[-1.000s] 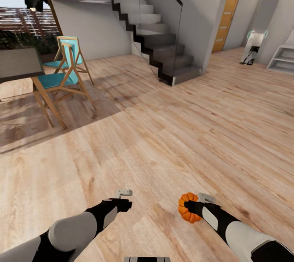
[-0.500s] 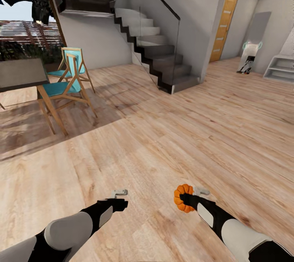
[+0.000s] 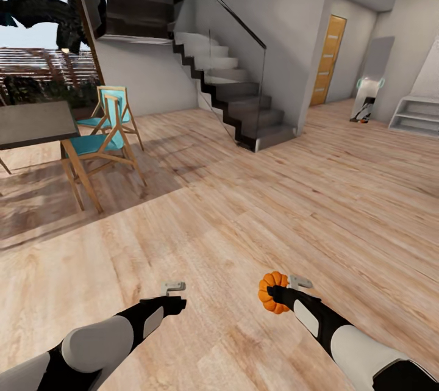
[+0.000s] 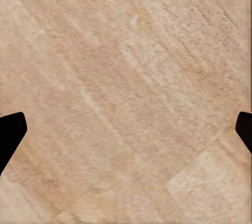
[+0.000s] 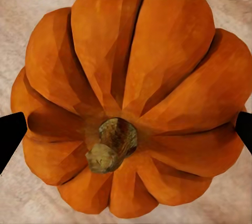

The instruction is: Place each of the two pumpkins and all three candles from the living room inside a cabinet in the living room (use any cabinet), then make sure every cabinet is closed, and position the cauldron so it is next to a table in the living room.

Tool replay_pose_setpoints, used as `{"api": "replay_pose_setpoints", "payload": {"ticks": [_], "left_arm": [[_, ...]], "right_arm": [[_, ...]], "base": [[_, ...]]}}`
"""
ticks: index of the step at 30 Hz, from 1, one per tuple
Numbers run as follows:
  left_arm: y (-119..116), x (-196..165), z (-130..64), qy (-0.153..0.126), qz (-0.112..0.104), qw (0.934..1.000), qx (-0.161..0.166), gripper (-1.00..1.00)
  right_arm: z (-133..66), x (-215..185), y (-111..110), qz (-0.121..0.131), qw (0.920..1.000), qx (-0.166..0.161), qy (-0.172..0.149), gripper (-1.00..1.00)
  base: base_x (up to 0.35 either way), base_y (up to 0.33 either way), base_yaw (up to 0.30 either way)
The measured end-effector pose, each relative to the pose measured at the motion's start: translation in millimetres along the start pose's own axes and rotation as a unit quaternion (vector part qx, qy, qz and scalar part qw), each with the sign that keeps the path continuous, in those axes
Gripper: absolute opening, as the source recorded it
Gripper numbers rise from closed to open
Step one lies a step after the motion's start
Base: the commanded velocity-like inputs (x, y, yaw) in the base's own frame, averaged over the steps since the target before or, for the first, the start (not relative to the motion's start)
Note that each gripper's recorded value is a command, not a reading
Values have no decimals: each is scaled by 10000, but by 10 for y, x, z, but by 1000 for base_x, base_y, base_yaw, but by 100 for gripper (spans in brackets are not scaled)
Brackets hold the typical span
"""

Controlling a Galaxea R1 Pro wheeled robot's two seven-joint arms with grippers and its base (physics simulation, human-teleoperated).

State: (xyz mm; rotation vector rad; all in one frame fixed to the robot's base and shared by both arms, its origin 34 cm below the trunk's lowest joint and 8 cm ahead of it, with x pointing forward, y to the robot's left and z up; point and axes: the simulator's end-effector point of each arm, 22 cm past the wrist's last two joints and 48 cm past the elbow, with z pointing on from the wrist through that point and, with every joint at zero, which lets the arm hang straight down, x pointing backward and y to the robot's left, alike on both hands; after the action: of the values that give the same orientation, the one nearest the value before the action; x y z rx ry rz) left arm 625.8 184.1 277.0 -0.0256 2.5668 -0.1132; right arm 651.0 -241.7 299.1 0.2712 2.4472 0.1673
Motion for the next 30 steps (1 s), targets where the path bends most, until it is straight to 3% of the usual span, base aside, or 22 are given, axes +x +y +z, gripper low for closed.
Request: {"api": "replay_pose_setpoints", "payload": {"ticks": [11, 30], "left_arm": [[-13, -57, 1, -134, -1, 9999, 3, 100], [-46, -62, 3, -156, 57, 9999, 27, 100]], "right_arm": [[4, 22, -1, -28, 10000, 14, 22, -100], [7, 40, -64, 0, 10000, 45, 35, -100]], "base": [[-46, 23, 0], [-316, 14, 0]]}}
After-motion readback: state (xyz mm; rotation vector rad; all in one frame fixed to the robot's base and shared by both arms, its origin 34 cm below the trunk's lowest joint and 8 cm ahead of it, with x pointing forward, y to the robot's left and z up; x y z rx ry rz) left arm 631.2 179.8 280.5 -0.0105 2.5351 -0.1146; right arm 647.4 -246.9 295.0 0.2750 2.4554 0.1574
